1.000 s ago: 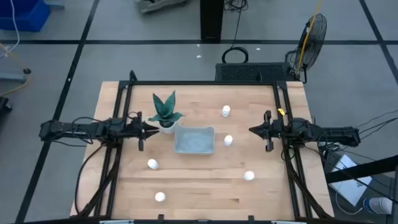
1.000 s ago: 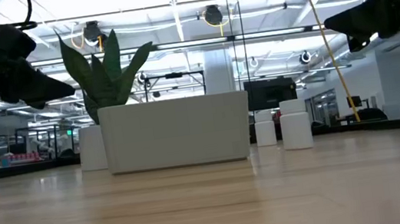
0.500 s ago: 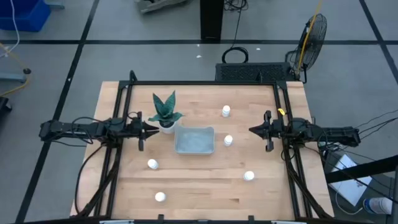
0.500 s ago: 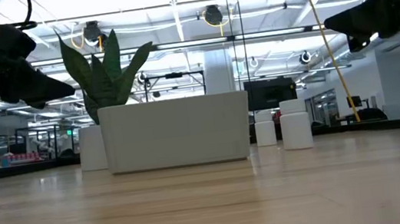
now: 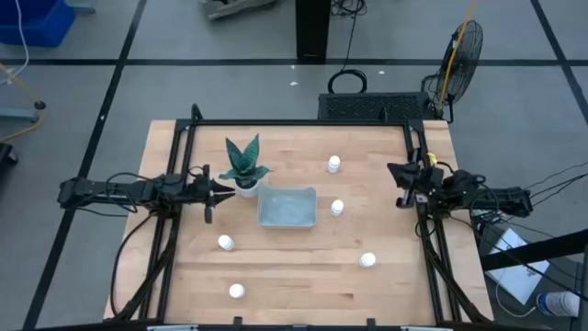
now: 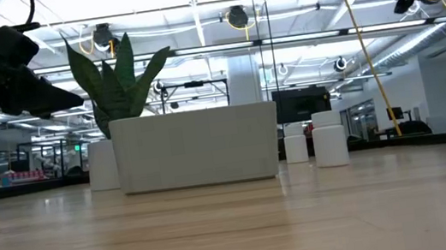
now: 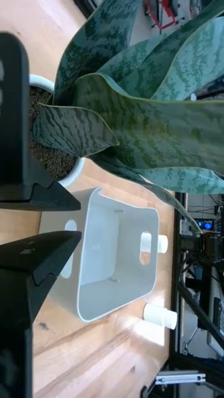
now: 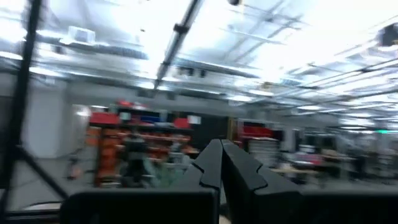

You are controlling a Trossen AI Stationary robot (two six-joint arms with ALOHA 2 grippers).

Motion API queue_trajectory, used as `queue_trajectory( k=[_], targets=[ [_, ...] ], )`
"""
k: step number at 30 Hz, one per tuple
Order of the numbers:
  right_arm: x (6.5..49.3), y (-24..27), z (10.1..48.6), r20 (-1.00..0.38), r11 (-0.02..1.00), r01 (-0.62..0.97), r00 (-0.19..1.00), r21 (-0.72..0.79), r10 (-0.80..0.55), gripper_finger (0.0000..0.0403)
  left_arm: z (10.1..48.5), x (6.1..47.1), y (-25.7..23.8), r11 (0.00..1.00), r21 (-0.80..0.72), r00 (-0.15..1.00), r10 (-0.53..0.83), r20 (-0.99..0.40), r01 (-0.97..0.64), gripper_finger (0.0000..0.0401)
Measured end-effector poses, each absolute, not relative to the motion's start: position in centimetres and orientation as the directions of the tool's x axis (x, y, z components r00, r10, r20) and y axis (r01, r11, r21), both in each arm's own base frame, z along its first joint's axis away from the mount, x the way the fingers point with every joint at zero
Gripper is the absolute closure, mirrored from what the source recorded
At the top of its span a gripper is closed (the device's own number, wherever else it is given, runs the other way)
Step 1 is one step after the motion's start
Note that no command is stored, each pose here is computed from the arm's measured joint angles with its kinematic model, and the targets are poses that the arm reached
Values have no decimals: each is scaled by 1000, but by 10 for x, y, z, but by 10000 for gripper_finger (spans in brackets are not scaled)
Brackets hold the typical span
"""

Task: Pick and place pill bottles into a basket
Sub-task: Put the white pill bottle into the gray bin

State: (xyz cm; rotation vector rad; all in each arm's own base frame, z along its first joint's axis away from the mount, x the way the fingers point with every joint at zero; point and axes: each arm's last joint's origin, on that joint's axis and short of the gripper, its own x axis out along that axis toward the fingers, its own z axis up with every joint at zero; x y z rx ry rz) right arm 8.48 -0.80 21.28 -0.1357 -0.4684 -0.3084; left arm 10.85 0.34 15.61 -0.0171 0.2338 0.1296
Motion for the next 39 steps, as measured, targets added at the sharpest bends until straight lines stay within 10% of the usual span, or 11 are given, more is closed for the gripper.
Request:
queue_trajectory(
  k=[14, 26, 39],
  targets=[
    [103, -12, 196, 175, 911, 407, 903, -61, -392, 403, 167, 110, 3, 992, 22, 984, 128, -122, -127, 336],
    [126, -22, 319, 140, 793, 568, 823, -219, -551, 403, 167, 110, 4, 991, 31, 983, 132, -125, -129, 336],
    [183, -76, 377, -296, 679, 604, 616, -417, -730, 403, 165, 110, 4, 991, 17, 981, 132, -142, -131, 336]
  ],
)
